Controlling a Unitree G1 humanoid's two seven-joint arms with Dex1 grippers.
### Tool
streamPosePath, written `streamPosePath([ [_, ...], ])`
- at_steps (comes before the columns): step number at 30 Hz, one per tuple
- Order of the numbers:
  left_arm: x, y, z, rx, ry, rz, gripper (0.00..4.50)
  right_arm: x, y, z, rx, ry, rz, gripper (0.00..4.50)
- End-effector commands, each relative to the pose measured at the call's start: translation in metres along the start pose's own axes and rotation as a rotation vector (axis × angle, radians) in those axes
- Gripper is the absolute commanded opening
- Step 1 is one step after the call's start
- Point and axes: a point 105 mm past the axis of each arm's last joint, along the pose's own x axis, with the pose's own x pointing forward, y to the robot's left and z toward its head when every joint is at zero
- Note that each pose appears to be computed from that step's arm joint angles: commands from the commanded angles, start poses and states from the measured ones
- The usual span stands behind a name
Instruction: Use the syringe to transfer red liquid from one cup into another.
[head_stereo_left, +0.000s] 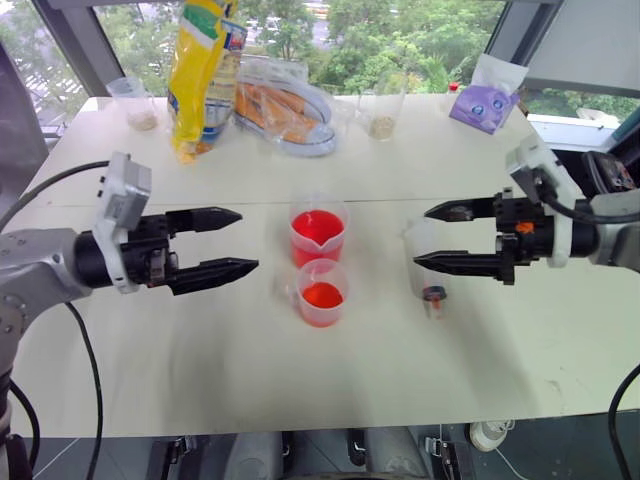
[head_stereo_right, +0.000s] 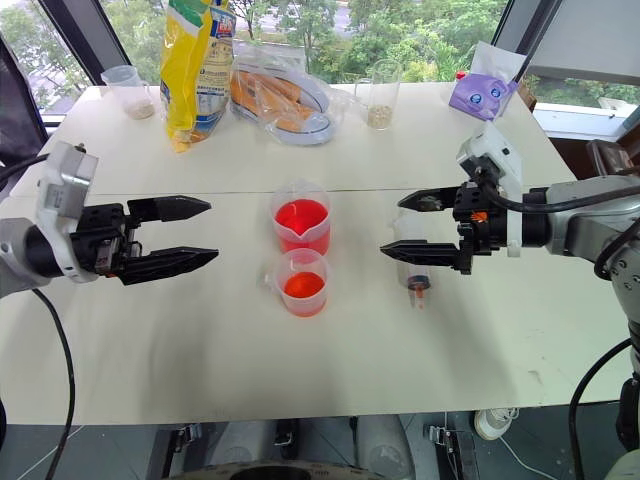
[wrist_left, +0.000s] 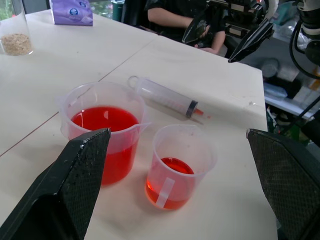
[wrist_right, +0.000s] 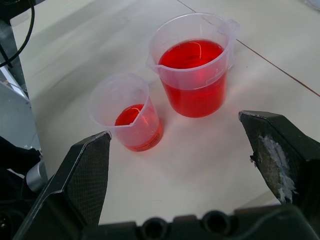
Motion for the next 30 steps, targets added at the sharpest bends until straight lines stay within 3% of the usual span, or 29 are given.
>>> streamPosePath([
  [1,-0.002,-0.001,0.008,0.033,-0.016,0.002,4.5,-0.003,0.001,0.008,-0.04,-0.011,-0.008,4.46],
  [20,0.003,-0.002,0.011,0.037,-0.036,-0.009,4.5,-0.005,-0.004,0.002,-0.009,0.019,-0.048,4.46],
  [30,0.007,0.001,0.01,0.048,-0.037,-0.017,4.5,0.0,-0.027,-0.02,0.09,0.129,-0.178,4.46],
])
